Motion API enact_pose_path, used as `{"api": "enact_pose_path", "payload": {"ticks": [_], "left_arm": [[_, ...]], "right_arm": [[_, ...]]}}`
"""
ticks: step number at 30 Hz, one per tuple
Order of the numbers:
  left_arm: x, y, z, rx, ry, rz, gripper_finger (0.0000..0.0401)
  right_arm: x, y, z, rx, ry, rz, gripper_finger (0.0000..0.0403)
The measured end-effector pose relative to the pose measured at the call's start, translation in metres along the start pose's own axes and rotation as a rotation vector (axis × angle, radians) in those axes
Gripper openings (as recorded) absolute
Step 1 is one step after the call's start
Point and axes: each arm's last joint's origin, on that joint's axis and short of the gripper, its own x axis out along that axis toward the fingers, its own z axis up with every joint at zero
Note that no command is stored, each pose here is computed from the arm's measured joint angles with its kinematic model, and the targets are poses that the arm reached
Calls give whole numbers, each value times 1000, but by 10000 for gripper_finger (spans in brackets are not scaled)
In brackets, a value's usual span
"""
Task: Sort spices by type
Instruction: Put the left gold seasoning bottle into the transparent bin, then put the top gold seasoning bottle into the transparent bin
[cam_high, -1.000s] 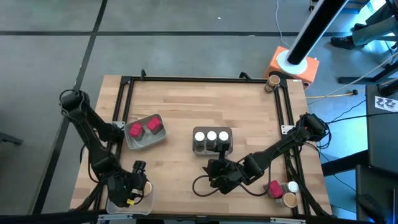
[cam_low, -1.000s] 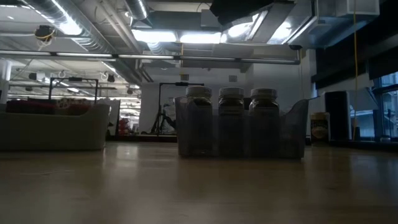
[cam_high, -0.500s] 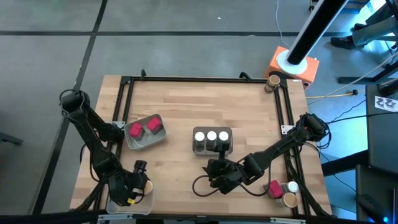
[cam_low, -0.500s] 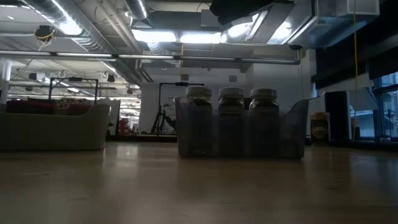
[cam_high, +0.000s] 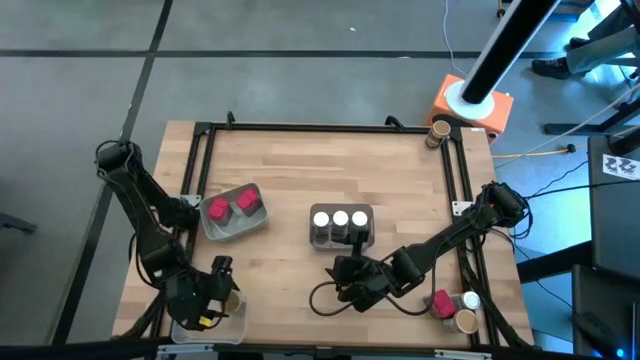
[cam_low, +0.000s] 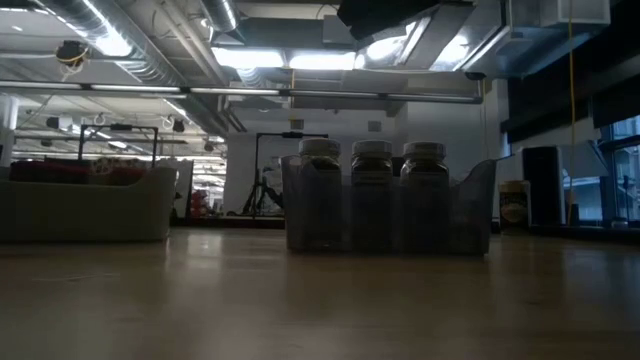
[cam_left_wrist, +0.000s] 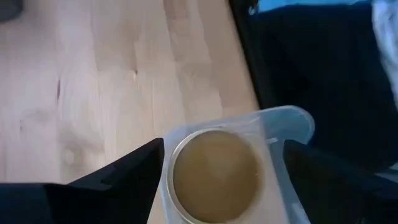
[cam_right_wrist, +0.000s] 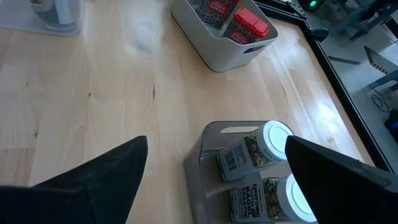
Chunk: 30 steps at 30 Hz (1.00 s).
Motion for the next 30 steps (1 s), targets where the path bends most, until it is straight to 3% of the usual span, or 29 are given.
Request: {"api": "enact_pose_path", "payload": {"ticks": [8, 14, 20, 24, 30], "left_arm": [[-26, 16, 27, 20, -169, 46, 311], [-30, 31, 38, 124, -255, 176, 312], [-18, 41, 48, 270, -343, 213, 312], [-9, 52, 50, 331, -360, 251, 312], [5, 74, 49, 360, -358, 333, 311]], "right_arm": [[0, 1, 0, 10, 6, 21, 379], [-1, 6, -2, 16, 65, 190, 379], [-1, 9, 1, 40, 62, 283, 379], [6, 0, 3, 63, 78, 264, 379], [19, -33, -2, 102, 185, 105, 379]]}}
